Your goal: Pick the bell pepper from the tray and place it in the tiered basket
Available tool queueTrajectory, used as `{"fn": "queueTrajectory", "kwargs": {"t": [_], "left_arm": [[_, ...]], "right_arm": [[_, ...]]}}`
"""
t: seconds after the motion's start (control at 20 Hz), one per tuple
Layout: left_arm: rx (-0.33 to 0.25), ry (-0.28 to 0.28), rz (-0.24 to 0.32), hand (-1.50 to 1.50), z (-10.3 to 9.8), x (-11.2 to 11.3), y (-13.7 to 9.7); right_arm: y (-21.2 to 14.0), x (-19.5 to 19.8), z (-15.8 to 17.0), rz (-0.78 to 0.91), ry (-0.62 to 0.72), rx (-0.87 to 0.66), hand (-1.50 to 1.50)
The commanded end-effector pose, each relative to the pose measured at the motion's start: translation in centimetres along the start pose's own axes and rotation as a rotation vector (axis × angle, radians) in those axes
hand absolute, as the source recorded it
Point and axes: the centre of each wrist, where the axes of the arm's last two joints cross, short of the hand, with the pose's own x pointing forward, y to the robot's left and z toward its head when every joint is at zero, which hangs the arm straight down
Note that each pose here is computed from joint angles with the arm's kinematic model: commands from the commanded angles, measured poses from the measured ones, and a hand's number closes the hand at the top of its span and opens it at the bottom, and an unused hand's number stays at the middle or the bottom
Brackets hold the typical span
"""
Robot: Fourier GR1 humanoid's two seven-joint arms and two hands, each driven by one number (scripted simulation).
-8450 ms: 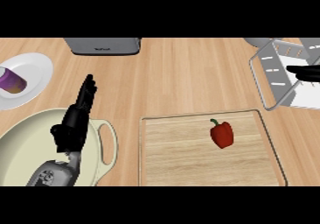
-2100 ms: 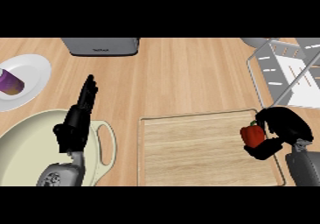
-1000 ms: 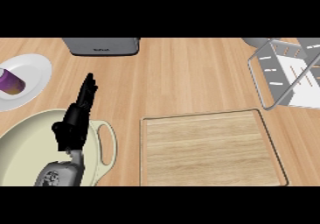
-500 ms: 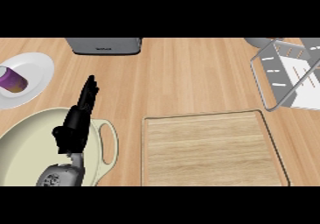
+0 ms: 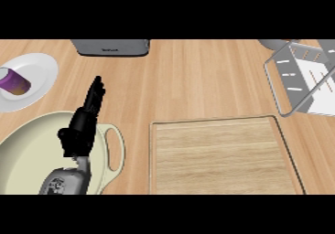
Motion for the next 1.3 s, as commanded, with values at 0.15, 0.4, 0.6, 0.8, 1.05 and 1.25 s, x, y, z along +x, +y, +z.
{"fn": "queueTrajectory", "kwargs": {"t": [0.15, 0.4, 0.6, 0.8, 1.05, 1.25], "left_arm": [[-0.012, 0.005, -0.012, 0.0, 0.5, 0.1, -0.1], [-0.008, -0.015, -0.006, 0.0, -0.9, 0.3, -1.9], [-0.015, -0.009, -0.003, 0.0, -0.8, 0.1, -0.5], [-0.018, 0.003, 0.006, 0.0, -0.2, 0.1, -1.0], [-0.008, -0.009, -0.002, 0.0, -0.3, -0.3, -1.0], [0.004, -0.004, -0.006, 0.0, -0.9, 0.2, 0.0]], "right_arm": [[2.0, -2.6, -3.4, 0.071, 0.025, -0.042, 1.5], [4.1, -3.9, -4.7, 0.105, 0.02, -0.031, 1.5], [4.8, -5.9, -5.0, -0.198, 0.17, -0.002, -1.5], [6.3, -7.1, -5.2, -0.256, 0.134, 0.066, -1.5], [4.4, -8.0, -5.1, -0.475, 0.143, -0.021, -1.5], [2.2, -10.6, -3.9, -0.572, 0.223, -0.151, -1.5]]}}
